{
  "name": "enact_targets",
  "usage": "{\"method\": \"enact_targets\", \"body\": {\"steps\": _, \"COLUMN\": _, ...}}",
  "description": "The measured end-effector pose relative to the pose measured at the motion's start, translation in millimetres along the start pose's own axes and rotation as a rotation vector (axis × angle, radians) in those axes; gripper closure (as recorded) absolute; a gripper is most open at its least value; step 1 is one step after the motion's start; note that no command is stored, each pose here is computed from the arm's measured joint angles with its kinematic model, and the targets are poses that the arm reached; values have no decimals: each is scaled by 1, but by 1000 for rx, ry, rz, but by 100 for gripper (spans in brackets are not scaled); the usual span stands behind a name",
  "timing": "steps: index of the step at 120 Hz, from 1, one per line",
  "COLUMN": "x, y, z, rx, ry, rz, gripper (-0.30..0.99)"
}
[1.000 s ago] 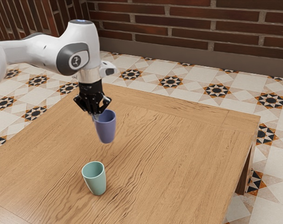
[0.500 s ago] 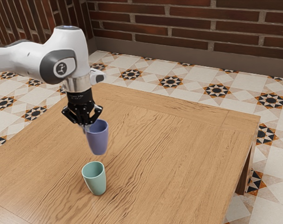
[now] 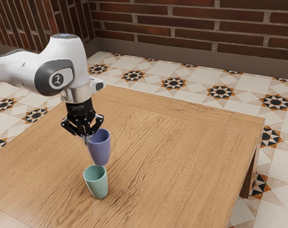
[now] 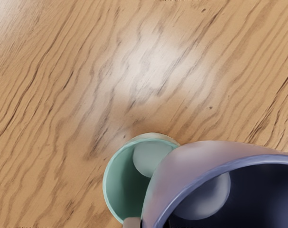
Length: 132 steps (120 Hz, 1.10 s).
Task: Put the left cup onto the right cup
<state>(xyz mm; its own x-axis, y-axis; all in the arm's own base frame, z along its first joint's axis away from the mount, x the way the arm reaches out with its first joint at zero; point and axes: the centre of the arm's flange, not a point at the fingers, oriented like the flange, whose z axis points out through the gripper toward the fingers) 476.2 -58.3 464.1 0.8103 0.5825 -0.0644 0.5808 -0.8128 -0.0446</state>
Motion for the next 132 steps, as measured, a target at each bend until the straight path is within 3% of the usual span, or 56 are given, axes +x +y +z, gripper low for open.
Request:
{"method": "enact_targets", "body": {"steps": 49, "x": -5, "y": -9, "z": 0, "rx": -40, "ry": 47, "rz": -86, "gripper": 79}}
{"method": "enact_targets", "body": {"steps": 132, "x": -14, "y": -24, "z": 12, "rx": -39, "ry": 28, "rz": -165, "gripper": 79}}
